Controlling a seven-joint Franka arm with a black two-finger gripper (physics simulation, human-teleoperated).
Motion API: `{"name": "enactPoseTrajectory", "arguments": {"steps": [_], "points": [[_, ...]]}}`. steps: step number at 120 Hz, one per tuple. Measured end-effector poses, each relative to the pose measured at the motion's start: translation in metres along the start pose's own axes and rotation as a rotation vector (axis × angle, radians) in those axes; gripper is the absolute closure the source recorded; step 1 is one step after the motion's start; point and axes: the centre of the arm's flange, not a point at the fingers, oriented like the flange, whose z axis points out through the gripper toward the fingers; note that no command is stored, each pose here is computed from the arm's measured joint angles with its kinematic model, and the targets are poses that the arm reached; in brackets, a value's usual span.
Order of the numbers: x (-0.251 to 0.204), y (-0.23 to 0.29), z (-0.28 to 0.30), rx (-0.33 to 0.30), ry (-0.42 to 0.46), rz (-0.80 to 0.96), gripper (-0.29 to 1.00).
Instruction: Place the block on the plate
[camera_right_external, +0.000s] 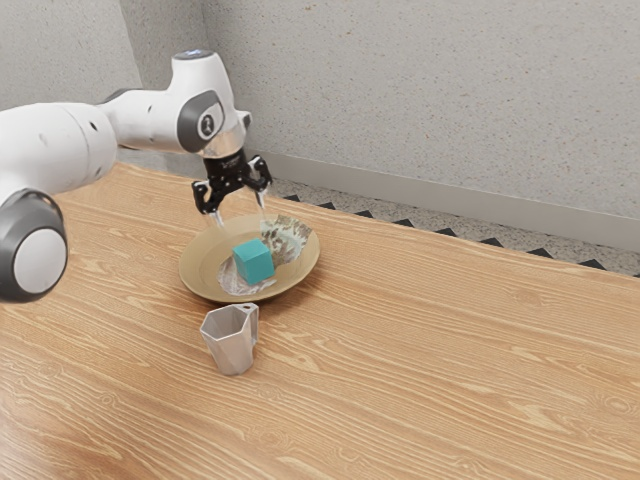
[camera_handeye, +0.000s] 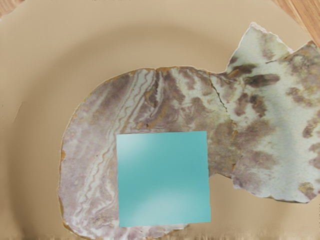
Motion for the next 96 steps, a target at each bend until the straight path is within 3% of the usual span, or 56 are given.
{"name": "enactPoseTrajectory", "arguments": {"steps": [38,96], "points": [[-0.029,-0.046,-0.106,0.064,-0.037,0.159,0.0],[-0.088,-0.119,-0.239,0.064,-0.056,0.586,0.0]]}}
